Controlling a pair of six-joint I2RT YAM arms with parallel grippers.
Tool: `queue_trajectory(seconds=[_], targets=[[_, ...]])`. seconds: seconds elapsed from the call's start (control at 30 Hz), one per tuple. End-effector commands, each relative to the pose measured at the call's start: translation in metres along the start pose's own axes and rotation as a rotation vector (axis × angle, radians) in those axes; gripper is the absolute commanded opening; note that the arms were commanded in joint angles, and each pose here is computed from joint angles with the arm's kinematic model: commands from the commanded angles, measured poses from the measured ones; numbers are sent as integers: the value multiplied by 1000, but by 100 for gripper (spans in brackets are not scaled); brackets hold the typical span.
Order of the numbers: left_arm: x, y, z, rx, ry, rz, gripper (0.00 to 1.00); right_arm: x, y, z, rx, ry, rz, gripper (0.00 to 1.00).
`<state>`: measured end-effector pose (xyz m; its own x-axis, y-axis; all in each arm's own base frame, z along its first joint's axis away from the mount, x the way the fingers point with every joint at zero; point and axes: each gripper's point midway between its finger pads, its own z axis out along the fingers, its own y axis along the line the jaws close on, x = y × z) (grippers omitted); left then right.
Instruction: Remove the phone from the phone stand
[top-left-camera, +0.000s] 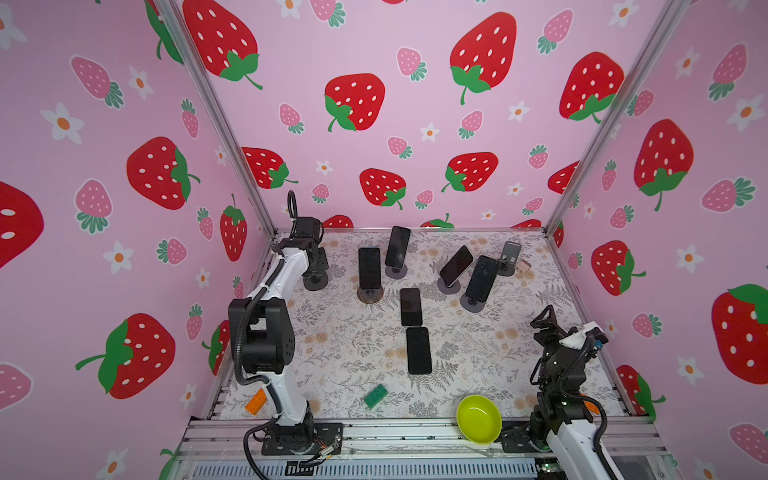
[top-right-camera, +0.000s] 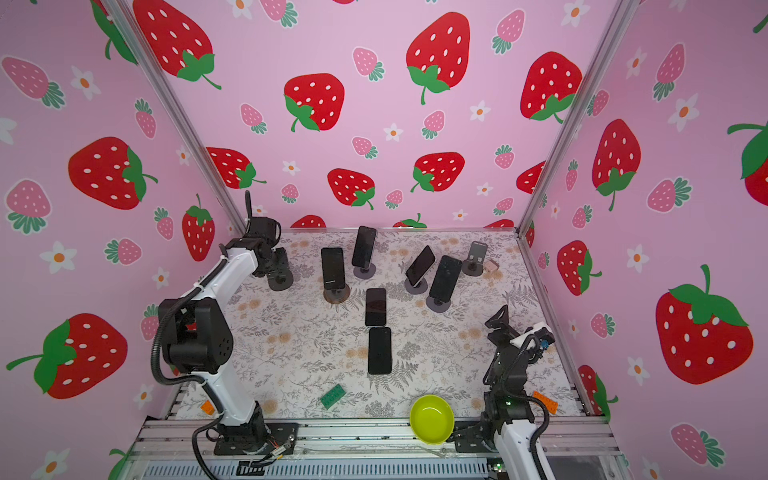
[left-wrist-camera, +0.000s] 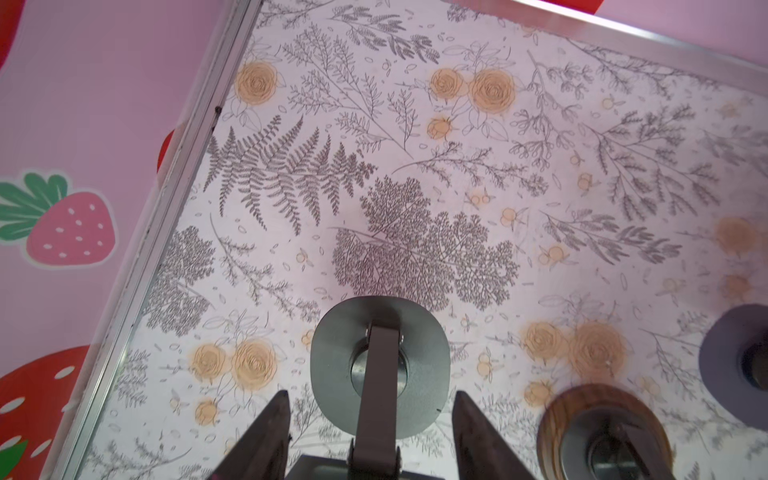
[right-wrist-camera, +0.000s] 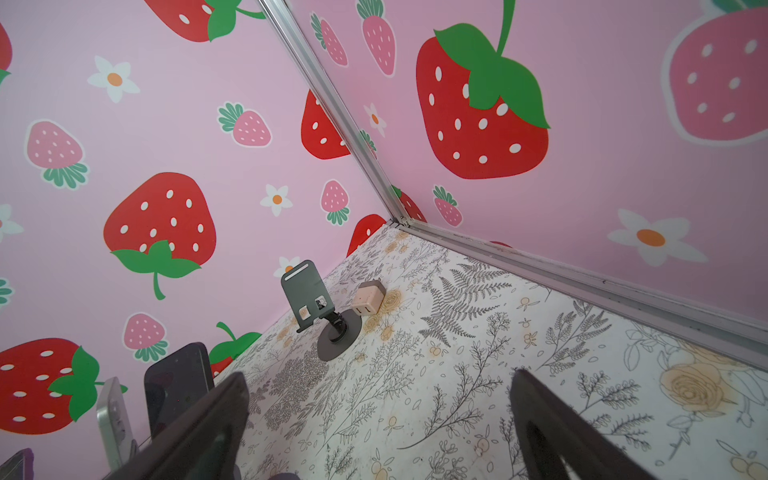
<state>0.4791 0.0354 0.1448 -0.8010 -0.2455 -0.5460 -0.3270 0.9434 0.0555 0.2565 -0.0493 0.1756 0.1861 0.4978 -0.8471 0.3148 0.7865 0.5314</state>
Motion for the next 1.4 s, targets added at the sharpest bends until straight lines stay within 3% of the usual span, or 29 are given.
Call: queue_trajectory(seconds=[0.0, 0.3, 0.43, 0.8, 0.87, 0.93, 1.0, 1.17, 1.37], targets=[[-34, -3, 7, -7, -74, 11, 54, 19, -20, -2, 51, 25, -33, 100], [-33, 0, 57, 47, -2, -95, 55, 15, -21, -4, 48, 2, -44, 100], [-35, 5, 67, 76, 29, -165, 56, 16, -11, -4, -19, -2, -32, 100], [-31, 19, 79, -7, 69, -130, 57, 14, -5, -5, -49, -8, -49, 100], [-34, 18, 80, -8, 68, -126, 61, 14, 2, -6, -95, -14, -46, 100], [-35, 20, 79, -19, 74, -134, 73, 11, 6, -7, -116, -20, -56, 100], [-37, 20, 75, -20, 68, -144, 80, 12, 5, -7, -109, -17, -62, 100], [-56, 21, 46, 0, 3, -163, 85, 14, 7, -7, -127, -18, -65, 100], [-77, 37, -44, -17, -151, -172, 87, 27, 14, -2, -150, 52, -81, 100]])
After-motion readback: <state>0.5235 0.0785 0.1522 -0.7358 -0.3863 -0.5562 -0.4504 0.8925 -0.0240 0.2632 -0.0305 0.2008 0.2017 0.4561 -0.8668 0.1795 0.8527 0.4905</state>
